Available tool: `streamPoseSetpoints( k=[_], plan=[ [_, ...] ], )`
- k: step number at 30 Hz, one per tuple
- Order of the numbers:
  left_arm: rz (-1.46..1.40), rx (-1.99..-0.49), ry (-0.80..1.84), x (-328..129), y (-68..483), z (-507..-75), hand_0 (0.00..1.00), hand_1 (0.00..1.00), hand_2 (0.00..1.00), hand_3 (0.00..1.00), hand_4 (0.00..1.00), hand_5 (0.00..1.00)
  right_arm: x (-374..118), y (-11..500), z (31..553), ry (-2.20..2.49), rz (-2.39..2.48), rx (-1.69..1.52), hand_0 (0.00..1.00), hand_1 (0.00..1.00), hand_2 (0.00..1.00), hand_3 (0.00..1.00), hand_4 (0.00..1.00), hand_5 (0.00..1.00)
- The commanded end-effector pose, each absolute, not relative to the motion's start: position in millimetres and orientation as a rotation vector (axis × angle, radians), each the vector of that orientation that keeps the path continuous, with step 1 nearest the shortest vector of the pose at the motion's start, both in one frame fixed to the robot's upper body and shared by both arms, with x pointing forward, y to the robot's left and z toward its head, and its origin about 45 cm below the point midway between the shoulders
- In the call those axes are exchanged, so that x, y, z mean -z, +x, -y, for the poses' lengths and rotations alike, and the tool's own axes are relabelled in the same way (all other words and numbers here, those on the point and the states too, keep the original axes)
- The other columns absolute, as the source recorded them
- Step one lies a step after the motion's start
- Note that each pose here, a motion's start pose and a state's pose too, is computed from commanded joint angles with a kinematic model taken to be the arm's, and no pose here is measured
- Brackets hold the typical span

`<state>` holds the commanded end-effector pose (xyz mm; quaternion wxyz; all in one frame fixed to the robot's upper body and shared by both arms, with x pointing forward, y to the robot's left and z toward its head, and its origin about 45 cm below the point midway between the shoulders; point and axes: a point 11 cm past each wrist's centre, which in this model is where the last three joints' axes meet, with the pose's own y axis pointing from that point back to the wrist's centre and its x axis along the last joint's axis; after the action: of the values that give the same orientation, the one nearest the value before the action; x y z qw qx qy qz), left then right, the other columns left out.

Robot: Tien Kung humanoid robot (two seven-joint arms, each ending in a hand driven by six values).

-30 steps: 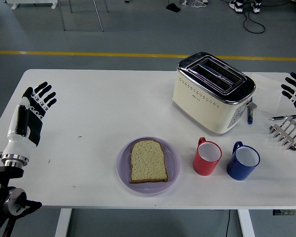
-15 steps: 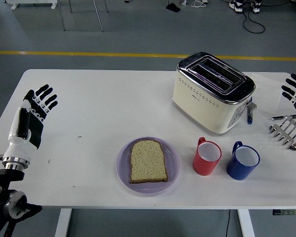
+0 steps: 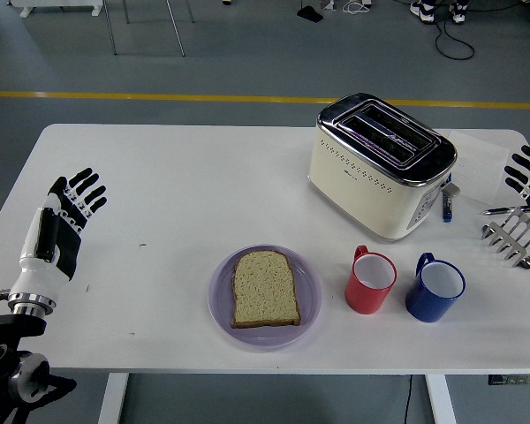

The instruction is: Push plate across desktop,pick up the break from the machine,place the break in the plate

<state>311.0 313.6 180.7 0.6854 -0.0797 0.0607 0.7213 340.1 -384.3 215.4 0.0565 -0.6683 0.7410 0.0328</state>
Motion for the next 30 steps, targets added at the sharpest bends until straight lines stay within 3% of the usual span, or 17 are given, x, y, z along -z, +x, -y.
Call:
streamPoseSetpoints(
  k=[30],
  plan=[
    [-0.119, -1.593, -0.200, -189.1, 320.6, -304.2, 0.831, 0.843, 0.871, 0.802, 0.570, 0.998, -216.0, 339.6, 382.2, -2.042, -2.234, -0.096, 0.880, 0.793, 0.817, 0.791, 0.498, 0.569]
  ],
)
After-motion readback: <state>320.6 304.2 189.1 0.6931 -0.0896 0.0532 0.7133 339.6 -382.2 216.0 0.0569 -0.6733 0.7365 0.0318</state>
